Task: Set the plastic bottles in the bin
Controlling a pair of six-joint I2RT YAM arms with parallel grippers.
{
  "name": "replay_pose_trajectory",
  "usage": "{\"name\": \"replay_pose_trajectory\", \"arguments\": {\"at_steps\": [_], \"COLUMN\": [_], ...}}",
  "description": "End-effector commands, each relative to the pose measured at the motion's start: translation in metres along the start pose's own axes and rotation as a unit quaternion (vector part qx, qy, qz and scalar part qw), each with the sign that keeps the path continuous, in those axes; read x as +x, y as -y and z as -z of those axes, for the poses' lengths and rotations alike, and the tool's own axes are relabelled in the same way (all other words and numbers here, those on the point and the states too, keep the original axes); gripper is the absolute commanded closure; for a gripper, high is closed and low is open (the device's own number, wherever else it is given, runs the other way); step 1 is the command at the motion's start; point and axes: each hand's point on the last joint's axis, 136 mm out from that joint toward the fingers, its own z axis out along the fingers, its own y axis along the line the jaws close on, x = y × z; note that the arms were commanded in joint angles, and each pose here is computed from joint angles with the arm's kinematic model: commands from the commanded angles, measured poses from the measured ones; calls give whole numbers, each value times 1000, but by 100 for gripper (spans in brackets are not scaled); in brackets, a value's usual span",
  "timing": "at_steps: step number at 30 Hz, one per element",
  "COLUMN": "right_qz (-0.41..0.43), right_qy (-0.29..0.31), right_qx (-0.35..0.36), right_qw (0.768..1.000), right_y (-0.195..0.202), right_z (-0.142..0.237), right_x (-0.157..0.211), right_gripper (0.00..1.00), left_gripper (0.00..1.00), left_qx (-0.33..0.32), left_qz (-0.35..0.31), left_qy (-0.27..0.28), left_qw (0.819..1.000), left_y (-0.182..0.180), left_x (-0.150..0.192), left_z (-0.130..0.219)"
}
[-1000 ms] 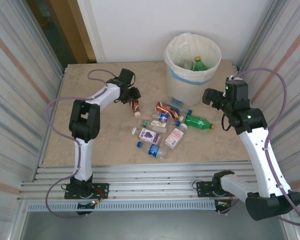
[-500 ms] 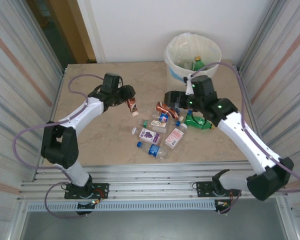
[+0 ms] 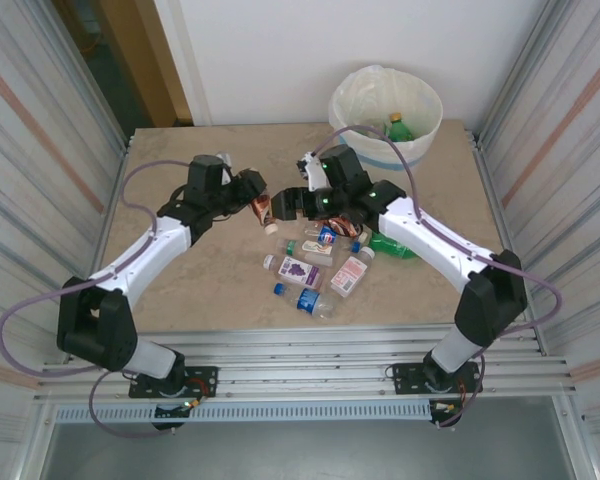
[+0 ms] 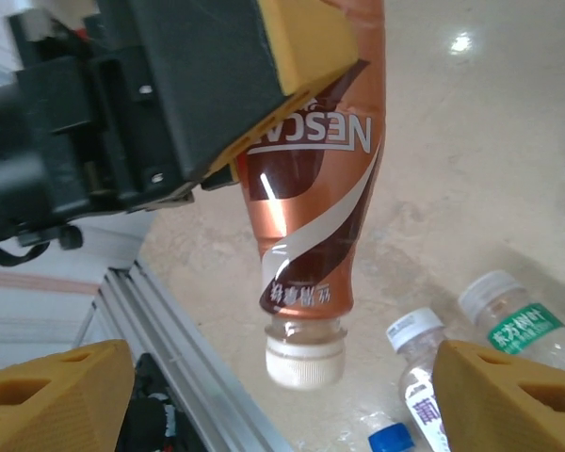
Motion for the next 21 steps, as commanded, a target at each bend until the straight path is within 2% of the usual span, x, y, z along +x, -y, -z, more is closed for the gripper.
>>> {"name": "replay_pose_trajectory", "arguments": {"at_steps": [1, 15, 21], "right_qz": [4, 10, 9], "right_qy": [-15, -67, -72], "right_qx": [-42, -83, -83], "right_qw": [999, 994, 994], "right_y": [-19, -34, -35], "right_z": [-9, -43, -46], "right_x": [-3, 9, 11], "right_gripper": [22, 43, 59], "left_gripper": [67, 68, 68], "left_qx": [34, 82, 85], "left_qz": [12, 25, 27], "left_qy": [15, 20, 22], "left_qw": [999, 996, 996], "left_y": [14, 34, 35], "left_x": [-5, -5, -6], "left_z": [17, 36, 37]}}
